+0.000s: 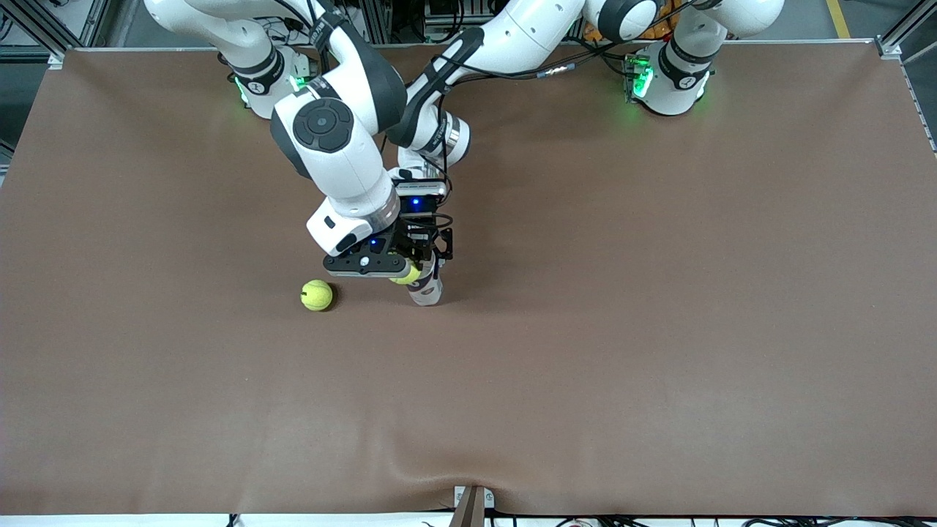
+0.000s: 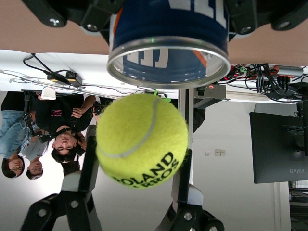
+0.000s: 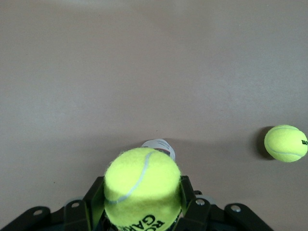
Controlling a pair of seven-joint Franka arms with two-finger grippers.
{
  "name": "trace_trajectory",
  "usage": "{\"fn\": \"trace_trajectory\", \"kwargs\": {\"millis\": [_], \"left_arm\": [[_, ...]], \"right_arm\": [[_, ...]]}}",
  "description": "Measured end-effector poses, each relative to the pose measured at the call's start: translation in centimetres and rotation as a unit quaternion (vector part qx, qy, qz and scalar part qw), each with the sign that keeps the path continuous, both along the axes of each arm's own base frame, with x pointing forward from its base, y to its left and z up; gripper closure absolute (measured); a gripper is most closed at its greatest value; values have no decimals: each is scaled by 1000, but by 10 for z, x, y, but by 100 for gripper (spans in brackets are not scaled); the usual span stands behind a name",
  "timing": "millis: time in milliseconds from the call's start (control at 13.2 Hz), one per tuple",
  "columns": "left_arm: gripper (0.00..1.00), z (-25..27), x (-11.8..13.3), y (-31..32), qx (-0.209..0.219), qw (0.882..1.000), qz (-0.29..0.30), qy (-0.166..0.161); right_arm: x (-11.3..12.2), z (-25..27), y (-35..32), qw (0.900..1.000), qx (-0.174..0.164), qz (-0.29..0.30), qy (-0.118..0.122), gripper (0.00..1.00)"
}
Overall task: Insert tennis ball vertically with right arm
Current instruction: 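Open the right gripper to drop the ball into the can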
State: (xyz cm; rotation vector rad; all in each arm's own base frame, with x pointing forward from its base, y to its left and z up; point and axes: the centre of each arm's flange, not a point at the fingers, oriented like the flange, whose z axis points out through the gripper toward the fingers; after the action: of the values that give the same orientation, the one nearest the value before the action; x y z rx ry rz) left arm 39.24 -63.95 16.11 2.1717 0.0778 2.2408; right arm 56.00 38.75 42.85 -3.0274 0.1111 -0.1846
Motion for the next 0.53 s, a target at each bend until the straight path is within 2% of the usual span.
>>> {"fn": "trace_trajectory", "kwargs": {"millis": [529], "left_arm": [[26, 0, 0, 0, 0, 1000, 0, 0]], "right_arm": [[-8, -16, 15, 1000, -6, 12, 10, 34]]}}
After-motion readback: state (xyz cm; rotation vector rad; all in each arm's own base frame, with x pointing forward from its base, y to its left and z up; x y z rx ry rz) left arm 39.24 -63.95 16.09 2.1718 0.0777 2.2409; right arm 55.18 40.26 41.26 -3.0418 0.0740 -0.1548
